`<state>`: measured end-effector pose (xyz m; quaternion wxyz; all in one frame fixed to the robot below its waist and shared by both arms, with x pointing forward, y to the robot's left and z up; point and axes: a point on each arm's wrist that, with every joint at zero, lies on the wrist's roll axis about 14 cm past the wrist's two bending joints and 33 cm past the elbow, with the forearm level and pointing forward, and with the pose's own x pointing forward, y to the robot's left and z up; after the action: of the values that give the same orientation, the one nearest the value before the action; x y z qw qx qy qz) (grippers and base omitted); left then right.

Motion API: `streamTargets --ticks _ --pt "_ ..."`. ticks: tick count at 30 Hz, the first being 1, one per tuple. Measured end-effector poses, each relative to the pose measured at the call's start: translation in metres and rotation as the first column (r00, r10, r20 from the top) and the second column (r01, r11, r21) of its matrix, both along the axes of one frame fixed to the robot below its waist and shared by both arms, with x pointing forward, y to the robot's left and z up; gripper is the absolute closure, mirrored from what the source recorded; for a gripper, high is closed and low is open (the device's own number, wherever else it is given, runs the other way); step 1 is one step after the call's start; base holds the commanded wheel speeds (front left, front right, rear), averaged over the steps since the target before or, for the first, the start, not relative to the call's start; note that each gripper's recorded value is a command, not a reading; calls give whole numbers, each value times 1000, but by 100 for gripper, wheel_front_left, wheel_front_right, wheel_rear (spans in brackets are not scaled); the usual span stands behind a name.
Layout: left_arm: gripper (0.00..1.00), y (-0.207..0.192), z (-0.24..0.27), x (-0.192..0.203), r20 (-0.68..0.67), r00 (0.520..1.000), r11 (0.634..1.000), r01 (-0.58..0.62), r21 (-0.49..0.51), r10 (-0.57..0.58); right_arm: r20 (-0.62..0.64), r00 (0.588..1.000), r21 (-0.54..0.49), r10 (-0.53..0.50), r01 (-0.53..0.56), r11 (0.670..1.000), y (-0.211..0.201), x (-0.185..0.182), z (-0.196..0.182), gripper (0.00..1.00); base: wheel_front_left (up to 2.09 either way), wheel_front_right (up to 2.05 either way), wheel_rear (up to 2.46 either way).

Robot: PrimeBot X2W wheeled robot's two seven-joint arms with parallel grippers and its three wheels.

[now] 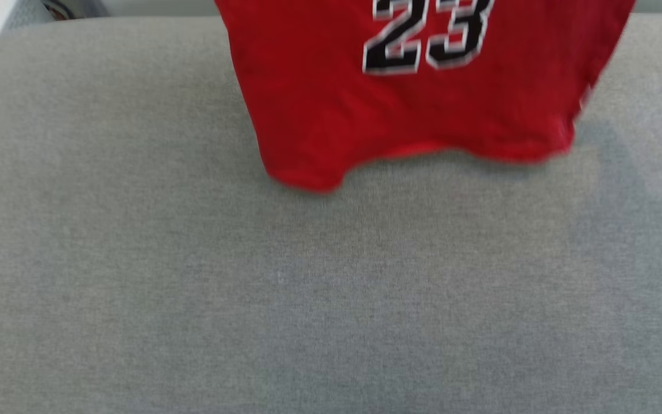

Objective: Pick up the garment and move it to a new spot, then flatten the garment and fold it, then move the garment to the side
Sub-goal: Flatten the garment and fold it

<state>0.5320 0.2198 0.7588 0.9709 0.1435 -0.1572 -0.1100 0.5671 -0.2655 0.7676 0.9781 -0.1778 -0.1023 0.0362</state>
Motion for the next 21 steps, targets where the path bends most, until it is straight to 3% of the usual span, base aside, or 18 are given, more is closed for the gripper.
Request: streamTargets --ticks 6,13,21 --pt "100 -5 1 60 0 1000 999 -3 40 3 7 1000 27 -23 23 999 -3 57 -8 100 0 0 0" --pt "100 -13 3 127 56 998 1000 -11 18 10 52 997 78 -60 56 995 -8 115 -28 100 0 0 0" --pt "100 -12 -47 184 27 999 999 -22 -46 23 34 996 111 -82 78 991 -6 161 -80 100 0 0 0"
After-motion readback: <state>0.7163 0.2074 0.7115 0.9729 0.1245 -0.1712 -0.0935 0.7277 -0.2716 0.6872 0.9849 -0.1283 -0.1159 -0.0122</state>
